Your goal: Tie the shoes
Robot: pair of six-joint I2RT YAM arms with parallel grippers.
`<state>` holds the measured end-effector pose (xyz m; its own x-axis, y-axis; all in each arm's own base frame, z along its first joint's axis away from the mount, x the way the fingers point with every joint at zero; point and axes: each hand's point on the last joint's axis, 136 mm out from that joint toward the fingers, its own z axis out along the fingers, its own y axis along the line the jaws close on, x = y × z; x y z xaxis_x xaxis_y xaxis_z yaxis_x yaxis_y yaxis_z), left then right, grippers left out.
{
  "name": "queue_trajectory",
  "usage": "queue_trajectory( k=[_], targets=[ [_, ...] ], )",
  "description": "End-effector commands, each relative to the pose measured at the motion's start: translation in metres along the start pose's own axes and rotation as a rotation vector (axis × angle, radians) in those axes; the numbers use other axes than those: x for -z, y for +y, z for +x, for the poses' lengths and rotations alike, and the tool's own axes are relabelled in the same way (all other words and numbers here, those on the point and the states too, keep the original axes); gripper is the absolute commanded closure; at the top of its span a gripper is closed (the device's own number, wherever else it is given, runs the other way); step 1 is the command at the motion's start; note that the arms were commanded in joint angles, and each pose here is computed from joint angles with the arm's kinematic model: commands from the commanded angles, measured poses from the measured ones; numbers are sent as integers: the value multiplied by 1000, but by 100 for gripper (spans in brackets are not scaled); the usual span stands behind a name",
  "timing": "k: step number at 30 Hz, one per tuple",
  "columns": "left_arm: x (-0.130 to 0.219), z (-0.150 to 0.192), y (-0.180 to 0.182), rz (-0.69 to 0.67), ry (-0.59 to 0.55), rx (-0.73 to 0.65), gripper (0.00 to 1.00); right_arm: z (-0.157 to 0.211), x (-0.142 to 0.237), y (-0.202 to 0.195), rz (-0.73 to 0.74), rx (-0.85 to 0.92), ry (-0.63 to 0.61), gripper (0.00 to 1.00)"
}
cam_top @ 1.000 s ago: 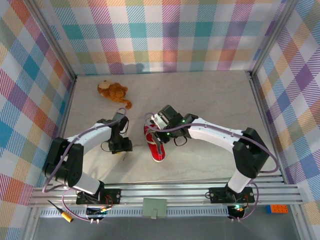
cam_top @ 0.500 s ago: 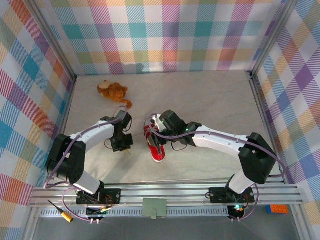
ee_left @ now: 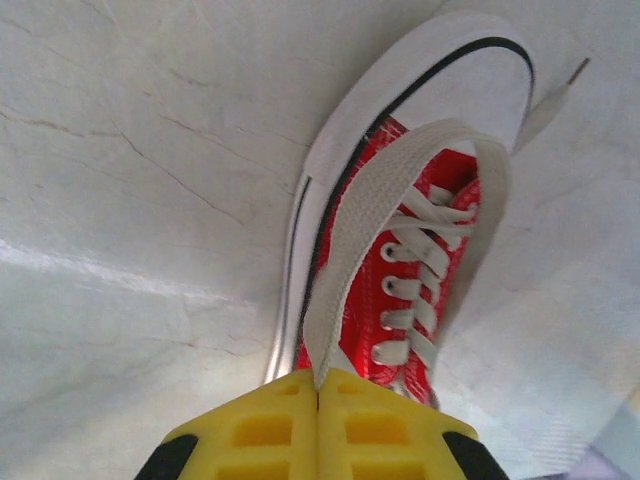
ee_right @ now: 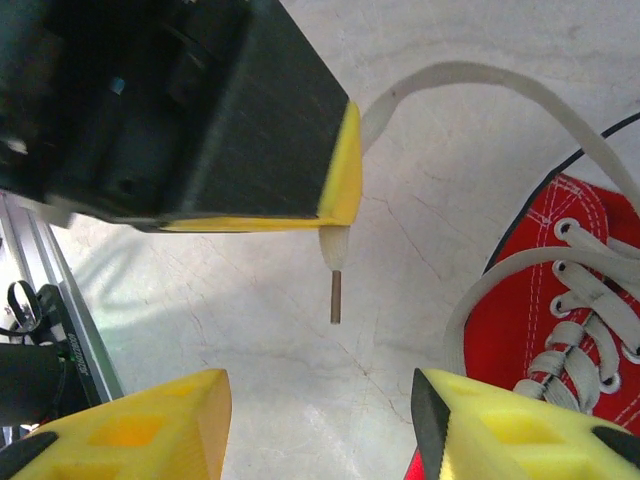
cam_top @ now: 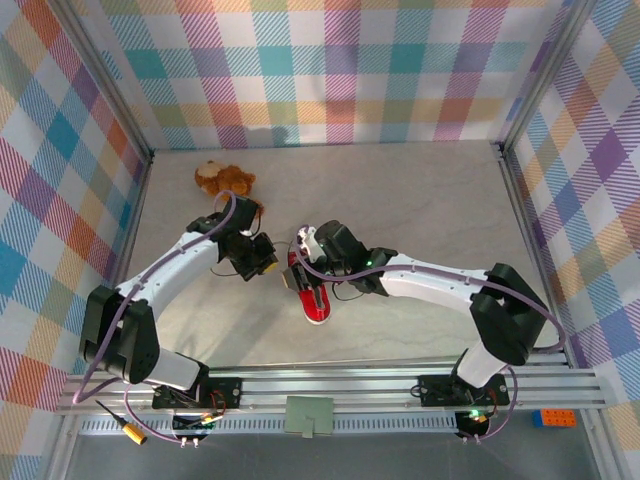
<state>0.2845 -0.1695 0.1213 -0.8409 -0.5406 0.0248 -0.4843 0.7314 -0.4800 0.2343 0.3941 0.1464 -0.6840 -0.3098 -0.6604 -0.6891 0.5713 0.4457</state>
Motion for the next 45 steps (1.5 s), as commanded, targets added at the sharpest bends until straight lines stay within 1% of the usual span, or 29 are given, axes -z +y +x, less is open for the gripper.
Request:
queue_trajectory(
  k=[1, 10, 13, 15, 16, 19, 20, 25, 26, 27, 30, 31, 34, 36, 39, 41, 42, 44, 45],
  targets=[
    [9, 8, -12, 74, 37, 71, 100, -12, -8, 9, -41, 14, -20, 49],
    [15, 16, -15, 105, 64, 72, 100, -16, -18, 11, -56, 46, -20, 52],
    [15, 17, -13, 99, 63, 68, 100, -17, -20, 13, -67, 60, -16, 55],
    [16, 18, -12, 97, 67, 67, 100, -18, -21, 15, -77, 72, -14, 61],
    [15, 19, -11, 97, 71, 68, 100, -19, -21, 16, -83, 78, -12, 68],
    [16, 21, -10, 100, 75, 66, 100, -18, -21, 18, -93, 97, -3, 95],
    [17, 21, -10, 101, 76, 62, 100, -18, -21, 19, -98, 105, -1, 100],
    [24, 21, -14, 124, 80, 2, 100, -13, -10, 17, -95, 133, 30, 100],
    [25, 21, -17, 134, 87, -27, 99, -13, -7, 15, -95, 132, 38, 100],
    [27, 21, -19, 143, 93, -53, 95, -13, -3, 14, -96, 131, 43, 100],
    [33, 24, -32, 203, 111, -157, 83, -12, 10, 11, -115, 131, 81, 100],
    [36, 23, -34, 217, 106, -183, 77, -12, 14, 11, -120, 138, 98, 100],
    [43, 21, -47, 296, 92, -262, 66, -10, 27, 9, -132, 157, 150, 100],
    [49, 17, -54, 339, 69, -336, 62, -9, 36, 8, -149, 158, 184, 100],
    [66, 11, -64, 389, -40, -574, 60, -12, 52, 6, -182, 149, 224, 100],
    [77, 20, -74, 491, -109, -802, 59, -15, 62, 6, -208, 143, 242, 100],
    [79, 23, -76, 526, -141, -894, 59, -18, 66, 6, -224, 144, 245, 100],
    [85, 29, -80, 592, -236, -1090, 59, -19, 74, 7, -254, 144, 269, 100],
    [87, 31, -82, 620, -287, -1166, 60, -18, 77, 7, -265, 159, 277, 100]
  ],
)
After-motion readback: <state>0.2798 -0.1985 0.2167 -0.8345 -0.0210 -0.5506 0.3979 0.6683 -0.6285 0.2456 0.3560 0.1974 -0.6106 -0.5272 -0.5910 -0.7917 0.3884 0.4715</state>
